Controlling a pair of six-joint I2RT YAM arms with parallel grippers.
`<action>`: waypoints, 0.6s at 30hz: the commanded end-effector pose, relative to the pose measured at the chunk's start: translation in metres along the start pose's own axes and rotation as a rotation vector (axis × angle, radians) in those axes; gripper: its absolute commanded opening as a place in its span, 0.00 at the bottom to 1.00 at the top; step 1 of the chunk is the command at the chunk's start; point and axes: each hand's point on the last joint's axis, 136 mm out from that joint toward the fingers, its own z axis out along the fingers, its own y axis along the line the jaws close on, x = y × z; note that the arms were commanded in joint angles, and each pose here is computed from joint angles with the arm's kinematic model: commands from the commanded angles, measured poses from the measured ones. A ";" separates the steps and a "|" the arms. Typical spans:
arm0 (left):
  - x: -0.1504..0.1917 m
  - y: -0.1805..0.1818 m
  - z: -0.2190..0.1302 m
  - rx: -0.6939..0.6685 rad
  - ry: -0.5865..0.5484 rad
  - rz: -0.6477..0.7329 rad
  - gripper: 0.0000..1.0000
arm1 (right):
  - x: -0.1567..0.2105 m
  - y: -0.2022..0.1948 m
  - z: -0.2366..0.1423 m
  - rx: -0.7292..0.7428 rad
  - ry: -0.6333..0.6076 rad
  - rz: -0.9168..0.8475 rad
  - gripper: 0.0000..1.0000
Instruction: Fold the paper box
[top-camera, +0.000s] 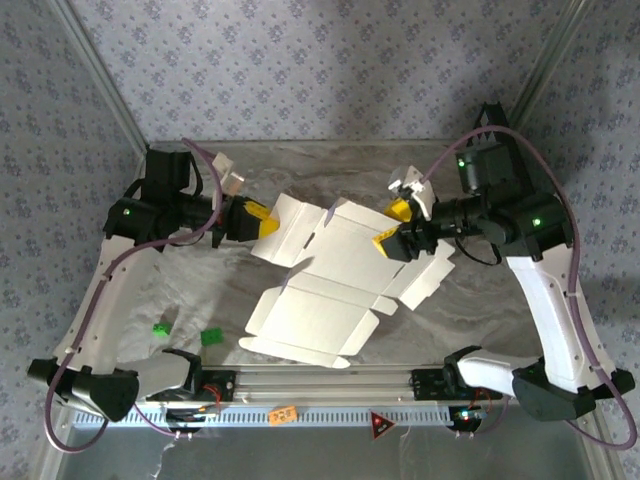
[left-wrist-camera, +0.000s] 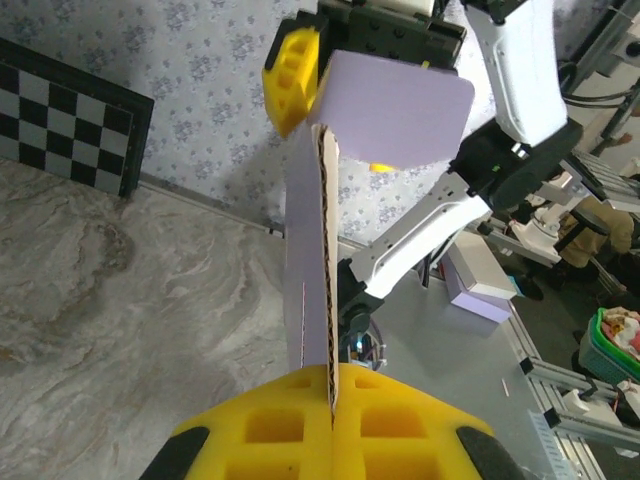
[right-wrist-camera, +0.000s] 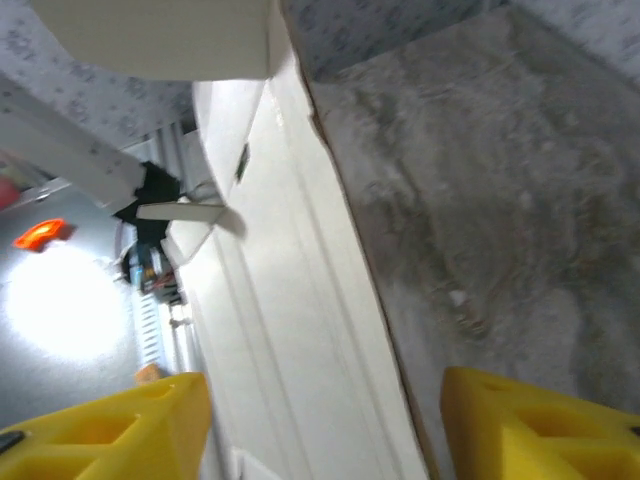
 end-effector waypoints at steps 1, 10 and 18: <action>-0.006 -0.026 -0.003 0.071 -0.017 0.084 0.06 | 0.020 0.015 0.007 -0.060 0.100 0.034 0.57; 0.018 -0.021 0.004 0.052 0.032 0.087 0.09 | 0.026 0.026 0.018 -0.116 0.150 0.058 0.41; 0.031 -0.019 0.010 0.040 0.083 0.075 0.09 | 0.027 0.033 0.024 -0.162 0.201 0.055 0.32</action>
